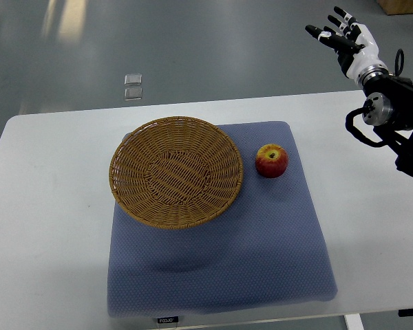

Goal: Place red apple in basket with right hand
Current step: 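Raise the right hand and swing it over the red apple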

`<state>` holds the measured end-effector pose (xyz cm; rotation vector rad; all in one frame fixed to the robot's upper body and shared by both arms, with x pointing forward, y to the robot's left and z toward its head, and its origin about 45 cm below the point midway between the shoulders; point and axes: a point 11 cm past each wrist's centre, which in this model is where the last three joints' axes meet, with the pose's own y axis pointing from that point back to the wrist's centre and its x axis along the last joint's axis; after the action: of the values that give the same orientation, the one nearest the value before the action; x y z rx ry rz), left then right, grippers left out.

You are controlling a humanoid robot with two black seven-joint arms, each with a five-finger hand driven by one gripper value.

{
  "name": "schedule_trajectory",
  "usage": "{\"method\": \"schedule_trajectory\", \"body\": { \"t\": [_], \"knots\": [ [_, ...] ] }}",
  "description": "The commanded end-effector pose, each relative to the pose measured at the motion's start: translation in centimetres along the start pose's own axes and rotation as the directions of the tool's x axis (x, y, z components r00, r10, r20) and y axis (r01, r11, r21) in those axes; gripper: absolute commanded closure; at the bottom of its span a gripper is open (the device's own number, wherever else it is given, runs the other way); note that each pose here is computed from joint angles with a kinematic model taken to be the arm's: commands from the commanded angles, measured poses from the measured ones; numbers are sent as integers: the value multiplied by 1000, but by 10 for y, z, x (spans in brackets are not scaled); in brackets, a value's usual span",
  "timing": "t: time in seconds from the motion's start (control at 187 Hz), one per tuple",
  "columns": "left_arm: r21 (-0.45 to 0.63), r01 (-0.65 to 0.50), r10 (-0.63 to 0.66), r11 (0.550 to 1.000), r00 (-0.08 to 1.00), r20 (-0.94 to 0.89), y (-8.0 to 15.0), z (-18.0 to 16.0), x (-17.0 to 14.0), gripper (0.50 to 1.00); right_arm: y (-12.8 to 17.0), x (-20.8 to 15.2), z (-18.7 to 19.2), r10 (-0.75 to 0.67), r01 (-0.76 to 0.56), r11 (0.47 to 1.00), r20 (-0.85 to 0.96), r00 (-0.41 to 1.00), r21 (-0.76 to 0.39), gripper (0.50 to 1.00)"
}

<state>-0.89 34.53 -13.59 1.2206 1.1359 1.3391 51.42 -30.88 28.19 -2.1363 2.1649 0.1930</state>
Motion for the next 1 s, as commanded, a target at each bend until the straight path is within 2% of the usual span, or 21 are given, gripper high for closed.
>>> {"method": "schedule_trajectory", "body": {
  "t": [0.0,0.053,0.107,0.112,0.176,0.23,0.235,0.267,0.363,0.502,0.732,0.796,0.802,0.812,0.994],
  "knots": [
    [0,1,-1,1000,1000,0,0,0,0,500,3,-8,-22,-89,92,996,-148,985,12,576],
    [0,1,-1,1000,1000,0,0,0,0,500,5,-14,-35,-140,148,989,-233,962,18,576],
    [0,1,-1,1000,1000,0,0,0,0,500,5,-14,-35,-140,148,989,-233,962,18,576],
    [0,1,-1,1000,1000,0,0,0,0,500,9,-24,-48,-196,213,977,-319,927,21,576],
    [0,1,-1,1000,1000,0,0,0,0,500,15,-33,-58,-270,297,955,-425,864,-1,576],
    [0,1,-1,1000,1000,0,0,0,0,500,15,-33,-58,-270,297,955,-425,864,-1,576],
    [0,-1,1,1000,1000,0,0,0,0,500,19,-41,-67,-327,364,931,-502,801,-25,576],
    [0,-1,1,1000,1000,0,0,0,0,500,23,-47,-69,-362,403,914,-543,757,-47,576],
    [0,-1,1,1000,1000,0,0,0,0,500,34,-58,-69,-443,487,864,-650,618,-126,576],
    [0,1,-1,1000,1000,0,0,0,0,500,50,-81,-66,-542,591,766,-749,381,-253,576],
    [0,-1,1,1000,1000,0,0,0,0,500,62,-93,-43,-591,612,661,-803,69,-434,579],
    [0,-1,1,1000,1000,0,0,0,0,500,62,-93,-41,-593,611,658,-803,58,-441,579],
    [0,-1,1,1000,1000,0,0,0,0,500,65,-94,-32,-602,603,634,-798,-6,-483,579],
    [2,1,-1,1000,1000,0,0,0,0,500,66,-94,-28,-607,599,629,-794,-21,-496,577],
    [0,1,-1,1000,1000,0,0,0,0,500,76,-92,9,-608,547,566,-760,-229,-617,579]
  ]
}}
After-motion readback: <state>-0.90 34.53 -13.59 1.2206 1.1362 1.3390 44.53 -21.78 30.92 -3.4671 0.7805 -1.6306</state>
